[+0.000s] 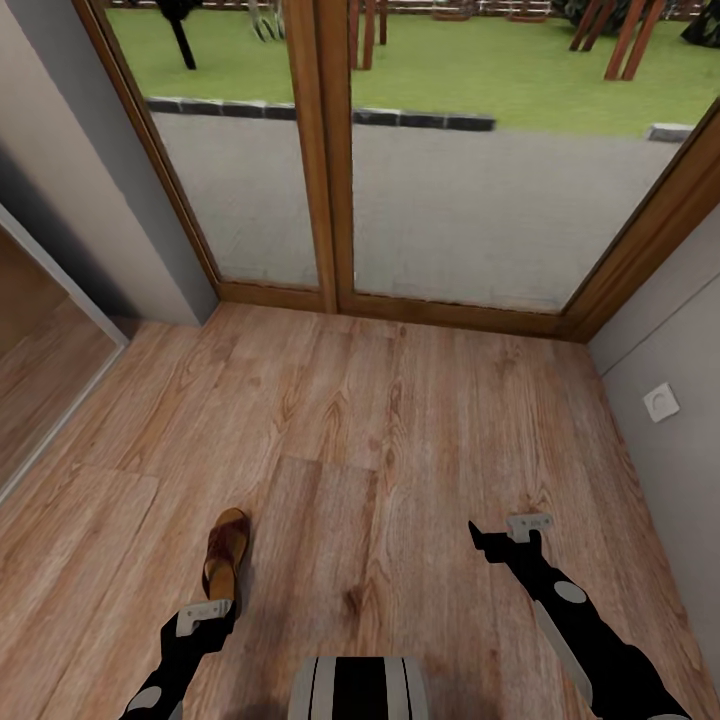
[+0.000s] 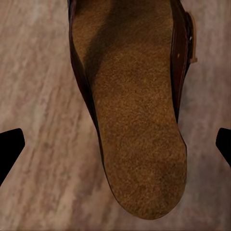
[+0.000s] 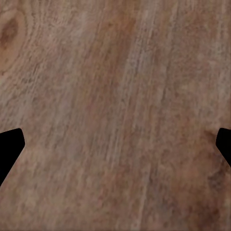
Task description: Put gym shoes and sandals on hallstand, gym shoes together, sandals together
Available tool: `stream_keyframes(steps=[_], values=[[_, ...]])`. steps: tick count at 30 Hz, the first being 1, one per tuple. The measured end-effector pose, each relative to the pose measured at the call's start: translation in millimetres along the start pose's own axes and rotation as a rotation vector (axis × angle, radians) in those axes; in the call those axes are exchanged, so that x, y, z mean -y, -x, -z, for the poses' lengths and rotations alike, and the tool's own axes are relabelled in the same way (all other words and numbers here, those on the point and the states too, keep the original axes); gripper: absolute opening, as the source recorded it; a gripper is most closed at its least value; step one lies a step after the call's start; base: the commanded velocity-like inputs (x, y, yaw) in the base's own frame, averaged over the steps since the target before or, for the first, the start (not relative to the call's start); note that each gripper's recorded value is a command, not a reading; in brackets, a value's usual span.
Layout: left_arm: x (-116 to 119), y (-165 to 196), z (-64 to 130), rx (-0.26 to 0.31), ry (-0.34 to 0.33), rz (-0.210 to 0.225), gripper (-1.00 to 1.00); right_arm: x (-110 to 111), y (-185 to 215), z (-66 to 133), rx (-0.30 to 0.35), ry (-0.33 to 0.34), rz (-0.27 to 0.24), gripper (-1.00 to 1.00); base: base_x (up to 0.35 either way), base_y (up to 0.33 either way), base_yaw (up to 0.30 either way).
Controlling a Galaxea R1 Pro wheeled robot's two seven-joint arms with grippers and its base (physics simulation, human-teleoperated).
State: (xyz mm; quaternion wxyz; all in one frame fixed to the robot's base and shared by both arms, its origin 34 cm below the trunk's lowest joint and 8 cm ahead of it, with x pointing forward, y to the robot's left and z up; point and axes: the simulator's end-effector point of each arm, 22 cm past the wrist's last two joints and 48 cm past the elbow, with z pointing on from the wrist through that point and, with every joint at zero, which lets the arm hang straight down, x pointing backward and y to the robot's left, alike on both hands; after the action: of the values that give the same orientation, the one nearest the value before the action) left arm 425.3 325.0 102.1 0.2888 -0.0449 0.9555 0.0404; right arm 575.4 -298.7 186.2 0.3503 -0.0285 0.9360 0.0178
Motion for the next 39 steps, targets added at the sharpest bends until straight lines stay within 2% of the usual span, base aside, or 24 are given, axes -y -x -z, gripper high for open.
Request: stream_keyframes(steps=[27, 33, 36, 39], values=[[1, -4, 1.7, -0.007, -0.002, 0.001, 1.00, 2, 5, 0.0, 0.010, -0.004, -0.005, 1.00, 0.029, -0.010, 0.000], [6, -7, 2.3, -0.011, -0.009, 0.004, 1.00, -6, 50, 3.2, 0.105, 0.012, 0.003, 1.00, 0.000, 0.000, 0.000], [9, -13, 1.2, -0.022, -0.013, 0.003, 1.00, -10, 62, 2.6, 0.132, 0.020, 0.006, 1.00, 0.000, 0.000, 0.000], [10, -20, 0.3, -0.035, -0.014, 0.002, 1.00, -12, 61, 0.3, 0.133, 0.024, 0.007, 1.00, 0.000, 0.000, 0.000]])
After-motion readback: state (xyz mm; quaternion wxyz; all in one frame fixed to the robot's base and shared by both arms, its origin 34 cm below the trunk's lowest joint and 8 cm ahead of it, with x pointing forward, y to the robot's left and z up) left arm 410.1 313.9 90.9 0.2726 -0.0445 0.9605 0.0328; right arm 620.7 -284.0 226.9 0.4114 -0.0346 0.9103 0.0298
